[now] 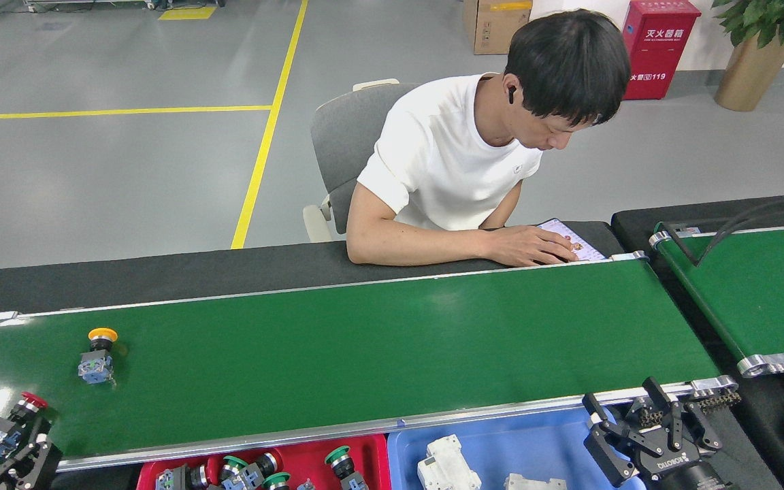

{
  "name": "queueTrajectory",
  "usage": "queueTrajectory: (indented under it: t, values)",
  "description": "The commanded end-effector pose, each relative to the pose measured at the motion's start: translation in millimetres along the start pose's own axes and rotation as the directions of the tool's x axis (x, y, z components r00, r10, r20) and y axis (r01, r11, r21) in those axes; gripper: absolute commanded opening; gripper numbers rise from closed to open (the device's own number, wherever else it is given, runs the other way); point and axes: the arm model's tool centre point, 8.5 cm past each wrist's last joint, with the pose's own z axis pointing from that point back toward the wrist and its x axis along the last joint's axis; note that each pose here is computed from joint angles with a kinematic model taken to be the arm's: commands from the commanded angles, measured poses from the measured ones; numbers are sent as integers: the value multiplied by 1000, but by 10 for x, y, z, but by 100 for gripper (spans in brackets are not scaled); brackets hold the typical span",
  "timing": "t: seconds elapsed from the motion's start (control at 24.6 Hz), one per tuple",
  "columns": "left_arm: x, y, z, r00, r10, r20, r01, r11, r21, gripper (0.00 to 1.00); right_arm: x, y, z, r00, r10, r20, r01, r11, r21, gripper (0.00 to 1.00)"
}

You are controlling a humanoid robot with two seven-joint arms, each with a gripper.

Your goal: Pick switch part from conveyor to tray

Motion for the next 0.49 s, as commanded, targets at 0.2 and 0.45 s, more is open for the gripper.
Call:
queueTrajectory:
  t: [0.2,0.45]
  values:
    - [-160,-20,-269,995,-92,42,93,995,-30,94,58,-41,25,999,-18,51,20,999,-28,99]
    - [-79,-39,-337,990,-78,118,83,996,-43,10,64,-35,28,998,-19,53,21,999,-26,99]
